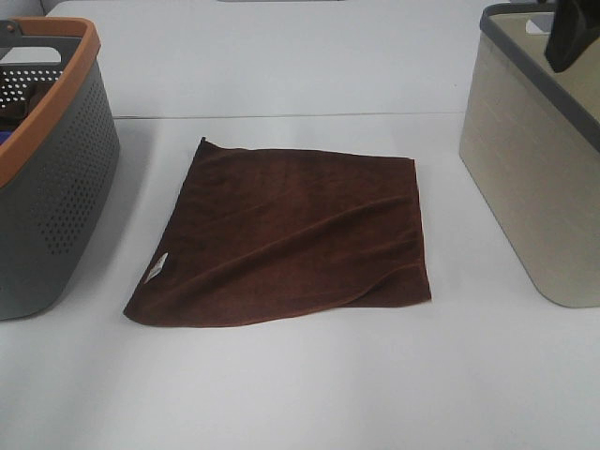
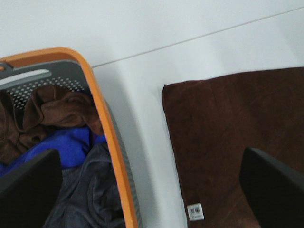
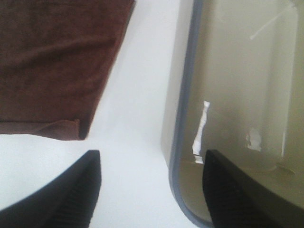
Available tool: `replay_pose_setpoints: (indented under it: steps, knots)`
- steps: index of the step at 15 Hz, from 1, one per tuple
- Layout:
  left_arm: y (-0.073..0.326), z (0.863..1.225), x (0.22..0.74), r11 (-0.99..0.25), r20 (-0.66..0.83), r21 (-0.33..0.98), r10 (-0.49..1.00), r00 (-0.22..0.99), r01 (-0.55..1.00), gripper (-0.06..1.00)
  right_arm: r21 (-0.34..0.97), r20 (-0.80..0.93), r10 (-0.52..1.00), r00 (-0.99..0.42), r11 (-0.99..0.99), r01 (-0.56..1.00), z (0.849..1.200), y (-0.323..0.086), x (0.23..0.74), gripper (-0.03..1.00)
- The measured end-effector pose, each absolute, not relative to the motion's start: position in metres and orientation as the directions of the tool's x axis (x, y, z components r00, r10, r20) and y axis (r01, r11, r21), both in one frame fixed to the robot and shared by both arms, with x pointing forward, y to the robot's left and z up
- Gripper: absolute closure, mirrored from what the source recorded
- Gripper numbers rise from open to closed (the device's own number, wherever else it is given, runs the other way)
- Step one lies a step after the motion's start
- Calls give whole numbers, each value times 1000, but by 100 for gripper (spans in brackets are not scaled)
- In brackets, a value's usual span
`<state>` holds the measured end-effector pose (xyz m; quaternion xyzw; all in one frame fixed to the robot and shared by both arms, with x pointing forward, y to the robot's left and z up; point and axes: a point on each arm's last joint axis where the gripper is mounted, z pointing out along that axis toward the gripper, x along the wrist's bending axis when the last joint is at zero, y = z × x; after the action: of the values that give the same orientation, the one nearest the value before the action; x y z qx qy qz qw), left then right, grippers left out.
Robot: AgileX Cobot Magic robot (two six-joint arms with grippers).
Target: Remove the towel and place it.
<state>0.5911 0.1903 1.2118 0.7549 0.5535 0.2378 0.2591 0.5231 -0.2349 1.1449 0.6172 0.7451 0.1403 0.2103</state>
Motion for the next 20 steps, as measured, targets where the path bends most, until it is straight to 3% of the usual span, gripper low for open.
replay_pose_setpoints:
  steps: [2, 3, 4, 12, 16, 20]
  knots:
    - [211, 1199, 539, -254, 87, 590, 964, 253, 766, -2, 437, -172, 976, -133, 197, 878, 1138, -248, 487, 38]
    - [211, 1199, 539, -254, 87, 590, 964, 253, 766, -2, 437, -172, 976, -133, 197, 878, 1138, -248, 487, 38]
    - [225, 1187, 496, -222, 60, 562, 972, 229, 797, -2, 396, -172, 977, -124, 184, 900, 1119, -256, 460, 38]
    - [269, 1086, 347, -174, -17, 592, 973, 228, 787, -2, 395, -101, 988, -119, 150, 906, 1052, -282, 347, 38]
    - [288, 1058, 284, -169, -31, 682, 965, 259, 712, -2, 614, -43, 994, -104, 108, 782, 1051, -297, 289, 38]
    - [300, 1058, 225, -172, -27, 851, 929, 369, 497, -2, 842, 2, 982, -188, 100, 530, 1057, -307, 234, 38]
